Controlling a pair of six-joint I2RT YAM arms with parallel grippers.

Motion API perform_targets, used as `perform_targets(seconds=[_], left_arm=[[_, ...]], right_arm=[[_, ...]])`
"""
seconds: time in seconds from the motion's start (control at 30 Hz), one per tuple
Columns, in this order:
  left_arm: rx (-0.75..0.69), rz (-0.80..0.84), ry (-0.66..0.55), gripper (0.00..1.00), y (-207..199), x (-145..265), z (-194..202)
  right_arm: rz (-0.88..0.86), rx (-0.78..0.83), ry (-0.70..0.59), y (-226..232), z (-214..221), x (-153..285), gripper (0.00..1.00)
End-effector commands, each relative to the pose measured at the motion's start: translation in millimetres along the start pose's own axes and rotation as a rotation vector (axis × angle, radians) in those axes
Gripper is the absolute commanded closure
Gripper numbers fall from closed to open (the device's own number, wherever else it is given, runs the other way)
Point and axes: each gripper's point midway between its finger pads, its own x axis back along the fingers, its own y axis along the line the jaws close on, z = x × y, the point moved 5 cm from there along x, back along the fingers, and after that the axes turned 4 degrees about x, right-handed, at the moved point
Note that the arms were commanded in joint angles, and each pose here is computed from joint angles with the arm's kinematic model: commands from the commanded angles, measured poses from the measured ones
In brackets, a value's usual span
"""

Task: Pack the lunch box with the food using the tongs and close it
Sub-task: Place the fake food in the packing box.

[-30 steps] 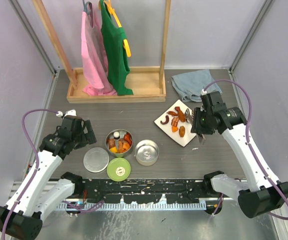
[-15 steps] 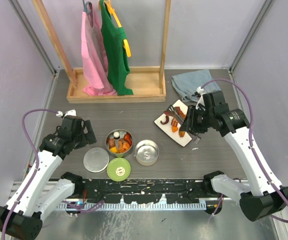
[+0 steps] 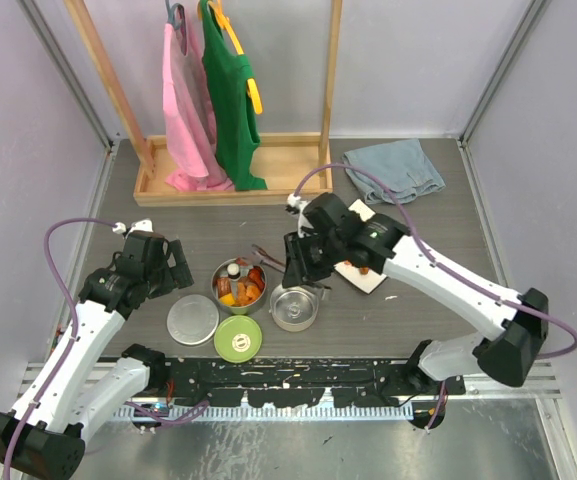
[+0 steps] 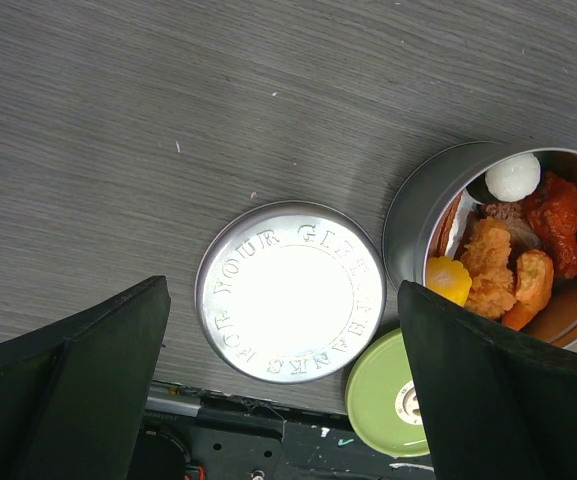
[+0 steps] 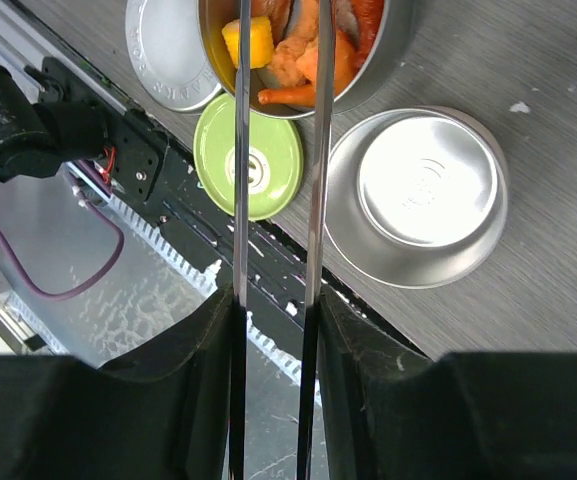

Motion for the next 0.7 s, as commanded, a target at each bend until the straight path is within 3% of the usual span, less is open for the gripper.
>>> perform_targets(seconds=[0.0, 0.57, 0.67], left_arm=[[0.016, 0.023, -0.056, 0.02, -5, 5, -12], [0.015, 0.021, -0.058, 0.02, -5, 5, -13], [0.015, 0.019, -0.057, 0.02, -4, 4, -13]], right_arm=[[-0.068, 0.067, -0.1, 28, -27, -5, 0.76], [-0.072, 0.162, 0.025, 41, -17, -59, 0.74], [-0.065, 0.178, 0.079, 37, -2, -67, 0.69]])
